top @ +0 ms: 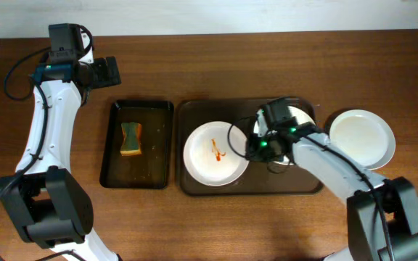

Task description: Clean dirty plates on tray and stack at the side

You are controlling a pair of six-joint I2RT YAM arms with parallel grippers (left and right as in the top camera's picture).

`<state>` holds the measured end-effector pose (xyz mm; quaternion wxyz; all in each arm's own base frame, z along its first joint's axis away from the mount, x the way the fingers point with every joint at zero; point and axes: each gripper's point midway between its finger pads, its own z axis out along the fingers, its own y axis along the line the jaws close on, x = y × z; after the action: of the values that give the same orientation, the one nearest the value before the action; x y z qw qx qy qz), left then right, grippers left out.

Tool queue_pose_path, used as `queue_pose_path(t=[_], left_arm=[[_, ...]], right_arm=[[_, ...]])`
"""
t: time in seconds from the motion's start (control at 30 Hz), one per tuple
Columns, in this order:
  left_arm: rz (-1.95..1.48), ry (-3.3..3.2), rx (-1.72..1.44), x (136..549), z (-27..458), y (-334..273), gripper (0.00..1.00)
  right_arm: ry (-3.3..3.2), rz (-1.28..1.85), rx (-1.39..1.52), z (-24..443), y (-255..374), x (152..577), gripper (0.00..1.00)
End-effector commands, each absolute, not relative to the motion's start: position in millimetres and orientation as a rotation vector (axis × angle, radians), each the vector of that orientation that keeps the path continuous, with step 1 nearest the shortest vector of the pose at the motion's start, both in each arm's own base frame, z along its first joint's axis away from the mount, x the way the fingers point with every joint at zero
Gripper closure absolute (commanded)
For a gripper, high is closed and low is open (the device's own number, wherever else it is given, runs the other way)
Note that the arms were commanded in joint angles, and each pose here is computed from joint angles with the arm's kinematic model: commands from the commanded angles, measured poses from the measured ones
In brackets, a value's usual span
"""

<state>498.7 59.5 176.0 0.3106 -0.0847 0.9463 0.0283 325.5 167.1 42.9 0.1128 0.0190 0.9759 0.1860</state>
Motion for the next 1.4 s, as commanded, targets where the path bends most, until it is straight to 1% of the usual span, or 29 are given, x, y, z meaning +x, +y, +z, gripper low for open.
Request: queue_pose_path(t=[0.0,0.1,0.23,0.33,0.4,0.47,0.5,0.57,0.6,0.63,0.67,0.7,0.73,0.8,0.83,0.87,0.9,0.93,1.0,1.03,1.07,1.1,1.13,1.17,1.2,1.27,1.3,1.33,1.37], left_arm=[[0.082,2.451,-0.234,501,196,62,0.00],[0.082,2.451,-0.234,501,196,62,0.00],[0.082,2.451,-0.234,501,196,62,0.00],[0.082,2.451,-0.234,501,196,62,0.00],[0.082,2.451,-0.234,501,196,62,0.00],[0.082,2.451,-0.234,501,196,62,0.00],[0.082,2.451,-0.234,501,196,62,0.00],[0.082,2.451,-0.234,501,196,62,0.00],[0.082,2.451,-0.234,501,196,62,0.00],[0.082,2.451,-0.234,501,196,62,0.00],[0.082,2.451,-0.234,501,196,62,0.00],[0.082,2.451,-0.234,501,196,62,0.00],[0.082,2.451,-0.234,501,196,62,0.00],[0.082,2.451,-0.234,501,196,62,0.00],[0.082,2.451,-0.234,501,196,62,0.00],[0.095,2.419,-0.237,506,201,65,0.00],[0.014,2.374,-0.203,516,209,54,0.00],[0.014,2.375,-0.203,516,209,54,0.00],[0.002,2.397,-0.201,512,205,52,0.00],[-0.073,2.440,-0.175,505,199,40,0.01],[-0.130,2.573,-0.177,479,180,30,0.00],[-0.162,2.699,-0.236,451,164,26,0.00],[-0.177,2.778,-0.299,433,153,23,0.00],[-0.168,2.919,-0.318,401,133,16,0.00],[-0.171,2.976,-0.314,387,120,11,0.00],[-0.170,2.996,-0.305,384,111,9,0.00],[-0.195,2.952,-0.297,395,113,8,0.09],[-0.222,2.948,-0.290,396,113,4,0.23],[-0.208,2.958,-0.284,393,111,3,0.32]], right_arm=[[2.803,0.314,0.122,43,168,335,0.96],[2.751,0.127,0.126,42,153,341,0.96],[2.800,0.102,0.120,30,151,334,0.95],[2.863,0.258,0.092,26,170,323,0.67],[2.884,0.312,0.067,27,176,319,0.58],[2.853,0.312,0.055,37,174,332,0.60],[2.870,0.292,0.061,35,170,329,0.68],[2.898,0.226,0.066,32,162,322,0.79],[2.916,0.218,0.068,30,160,317,0.81],[2.938,0.205,0.074,27,158,312,0.81],[2.945,0.202,0.073,26,157,310,0.75],[2.936,0.207,0.054,29,158,312,0.71],[2.903,0.270,0.000,48,164,322,0.64],[2.859,0.283,0.015,109,150,347,0.53],[2.867,0.265,0.016,125,138,351,0.53],[2.881,0.249,0.008,131,130,350,0.53],[2.936,0.214,-0.007,128,116,340,0.53],[2.961,0.198,-0.050,126,112,334,0.50],[2.986,0.132,-0.096,124,101,328,0.18],[2.975,0.121,-0.073,125,95,332,0.16],[2.958,0.122,-0.007,125,81,340,0.09],[2.951,0.119,0.045,126,69,344,0.04],[2.949,0.115,0.083,126,61,346,0.02],[2.956,0.108,0.131,125,49,345,0.01],[2.958,0.104,0.153,125,44,345,0.02],[2.954,0.104,0.166,125,41,346,0.02],[2.954,0.104,0.167,125,41,346,0.02],[2.954,0.104,0.167,125,41,346,0.02],[2.954,0.104,0.167,125,41,346,0.02]])
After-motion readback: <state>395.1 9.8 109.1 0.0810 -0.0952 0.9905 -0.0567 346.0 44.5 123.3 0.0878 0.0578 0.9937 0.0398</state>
